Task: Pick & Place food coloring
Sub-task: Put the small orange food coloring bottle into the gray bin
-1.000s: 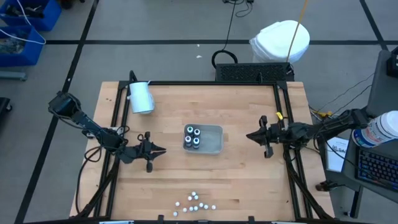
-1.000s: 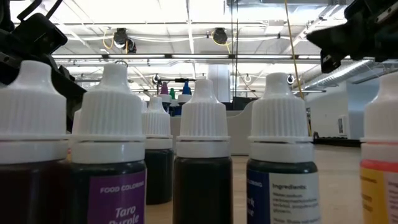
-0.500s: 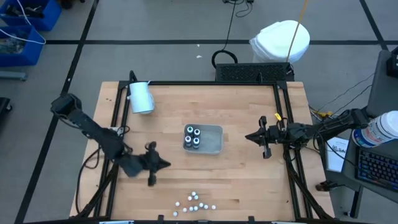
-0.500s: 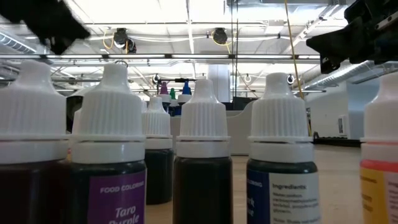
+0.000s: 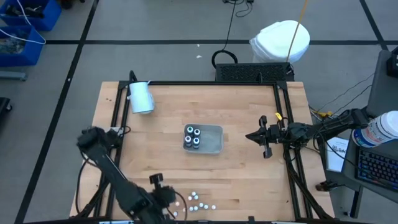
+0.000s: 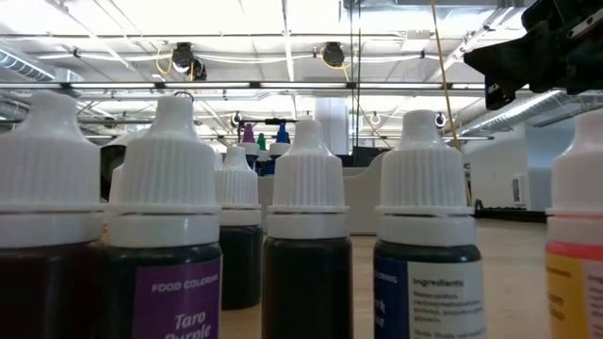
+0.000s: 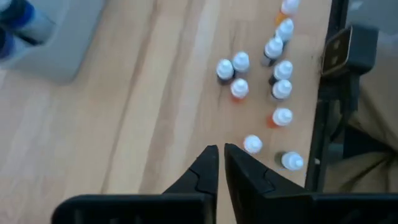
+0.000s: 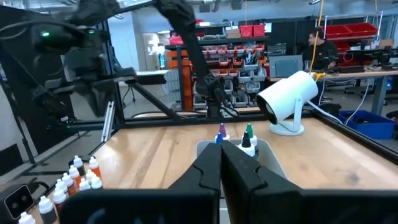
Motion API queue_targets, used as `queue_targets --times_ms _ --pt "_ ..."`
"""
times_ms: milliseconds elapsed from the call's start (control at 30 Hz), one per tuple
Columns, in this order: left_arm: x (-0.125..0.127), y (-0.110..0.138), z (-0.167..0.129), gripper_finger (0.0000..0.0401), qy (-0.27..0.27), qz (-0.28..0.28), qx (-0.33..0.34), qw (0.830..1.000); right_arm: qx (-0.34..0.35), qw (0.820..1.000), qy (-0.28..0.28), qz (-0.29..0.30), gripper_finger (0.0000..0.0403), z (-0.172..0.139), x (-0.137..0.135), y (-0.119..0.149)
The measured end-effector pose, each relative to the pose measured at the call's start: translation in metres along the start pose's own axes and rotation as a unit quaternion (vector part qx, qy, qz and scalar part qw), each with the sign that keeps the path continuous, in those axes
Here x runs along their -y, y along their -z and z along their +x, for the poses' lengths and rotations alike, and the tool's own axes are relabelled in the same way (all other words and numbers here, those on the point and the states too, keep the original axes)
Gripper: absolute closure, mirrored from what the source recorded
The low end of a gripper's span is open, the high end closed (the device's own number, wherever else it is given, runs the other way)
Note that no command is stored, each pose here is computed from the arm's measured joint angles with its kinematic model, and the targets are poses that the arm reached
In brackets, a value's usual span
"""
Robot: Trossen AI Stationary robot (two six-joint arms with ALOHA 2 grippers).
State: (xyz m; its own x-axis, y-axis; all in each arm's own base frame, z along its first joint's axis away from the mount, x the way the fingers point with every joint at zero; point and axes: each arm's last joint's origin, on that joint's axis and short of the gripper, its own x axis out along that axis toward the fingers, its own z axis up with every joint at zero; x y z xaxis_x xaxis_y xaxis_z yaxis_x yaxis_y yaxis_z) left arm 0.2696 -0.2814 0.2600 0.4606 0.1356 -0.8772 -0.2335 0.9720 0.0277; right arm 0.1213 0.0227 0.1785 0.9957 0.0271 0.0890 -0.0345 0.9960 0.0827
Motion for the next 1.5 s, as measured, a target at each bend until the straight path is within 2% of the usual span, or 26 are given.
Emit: queue_targets --times_ms 200,433,600,900,1133,1500 --pt "0.023 -0.009 0.018 0.0306 0.002 0.003 -0.049 0.999 0.000 1.000 0.000 -0.011 0.0403 0.000 0.000 0.000" --pt "0.023 -0.016 0.042 0.0211 0.049 -0.014 -0.095 0.994 0.003 1.000 0.000 -0.011 0.0403 0.000 0.000 -0.001" --pt "0.020 -0.018 0.056 0.0177 0.072 -0.005 -0.099 0.992 0.003 1.000 0.001 -0.011 0.0403 0.000 0.000 0.000" --pt "0.011 -0.004 0.076 0.0169 0.046 -0.017 -0.127 0.991 0.003 1.000 0.001 -0.011 0.0403 0.000 0.000 0.000" --pt "0.015 0.003 0.087 0.0169 0.095 -0.010 -0.146 0.985 0.003 1.000 0.001 -0.012 0.0403 0.000 0.000 0.000" --pt "0.011 0.000 0.092 0.0169 0.094 0.005 -0.139 0.986 0.003 1.000 0.001 -0.012 0.0403 0.000 0.000 0.000"
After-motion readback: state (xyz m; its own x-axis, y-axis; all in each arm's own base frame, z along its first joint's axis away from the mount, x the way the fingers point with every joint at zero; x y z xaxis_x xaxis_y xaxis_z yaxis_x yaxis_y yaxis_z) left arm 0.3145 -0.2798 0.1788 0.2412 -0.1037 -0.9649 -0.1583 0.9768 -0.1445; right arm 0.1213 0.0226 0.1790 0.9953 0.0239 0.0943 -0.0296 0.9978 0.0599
